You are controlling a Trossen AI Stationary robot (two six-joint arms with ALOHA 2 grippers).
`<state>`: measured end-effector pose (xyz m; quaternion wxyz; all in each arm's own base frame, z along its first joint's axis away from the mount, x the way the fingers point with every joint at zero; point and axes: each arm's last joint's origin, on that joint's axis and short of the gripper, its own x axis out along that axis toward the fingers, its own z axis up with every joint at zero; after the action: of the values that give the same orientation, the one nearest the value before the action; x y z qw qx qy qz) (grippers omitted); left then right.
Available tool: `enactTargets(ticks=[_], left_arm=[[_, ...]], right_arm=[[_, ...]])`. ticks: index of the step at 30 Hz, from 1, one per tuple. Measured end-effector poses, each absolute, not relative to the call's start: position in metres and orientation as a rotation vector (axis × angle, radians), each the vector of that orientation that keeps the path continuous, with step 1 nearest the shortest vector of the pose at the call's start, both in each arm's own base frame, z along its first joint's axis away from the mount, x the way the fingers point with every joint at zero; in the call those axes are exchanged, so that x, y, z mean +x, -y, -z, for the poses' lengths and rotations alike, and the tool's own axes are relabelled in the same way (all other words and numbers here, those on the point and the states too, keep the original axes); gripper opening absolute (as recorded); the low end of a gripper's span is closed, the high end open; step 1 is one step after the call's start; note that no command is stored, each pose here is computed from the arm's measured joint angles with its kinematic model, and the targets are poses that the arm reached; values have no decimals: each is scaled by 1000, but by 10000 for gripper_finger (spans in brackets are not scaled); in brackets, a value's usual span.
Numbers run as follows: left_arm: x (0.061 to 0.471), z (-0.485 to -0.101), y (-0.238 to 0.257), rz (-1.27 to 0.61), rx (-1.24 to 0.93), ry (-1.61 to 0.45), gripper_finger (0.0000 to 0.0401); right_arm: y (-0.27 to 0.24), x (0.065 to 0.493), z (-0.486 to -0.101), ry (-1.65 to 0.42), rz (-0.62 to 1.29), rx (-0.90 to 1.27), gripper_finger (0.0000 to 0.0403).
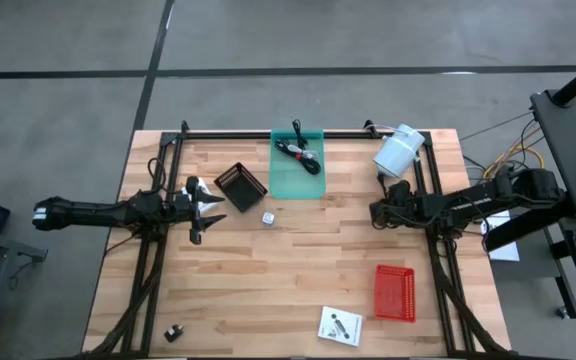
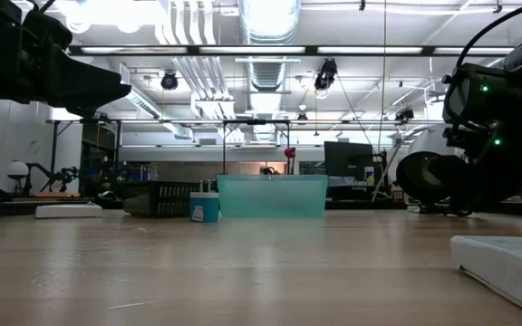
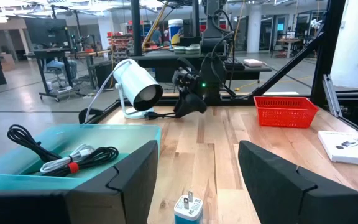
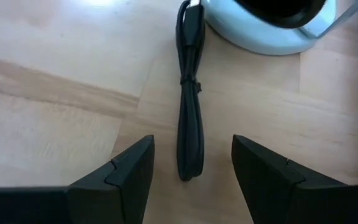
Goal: Pick and place items into bin
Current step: Put the black charger cable into the green bin
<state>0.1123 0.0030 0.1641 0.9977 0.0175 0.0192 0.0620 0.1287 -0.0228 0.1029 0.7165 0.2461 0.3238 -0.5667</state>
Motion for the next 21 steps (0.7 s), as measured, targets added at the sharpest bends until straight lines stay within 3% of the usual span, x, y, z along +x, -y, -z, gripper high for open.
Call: enactTargets(ticks=[8,21], left_arm=[[112,-164,-3,-124,35,-38,208],[112,-164,-3,-125,35,-38,208]], right_arm=[[23,129,-103,-690,1272,544,193],[23,129,-103,-718,1252,547,114]])
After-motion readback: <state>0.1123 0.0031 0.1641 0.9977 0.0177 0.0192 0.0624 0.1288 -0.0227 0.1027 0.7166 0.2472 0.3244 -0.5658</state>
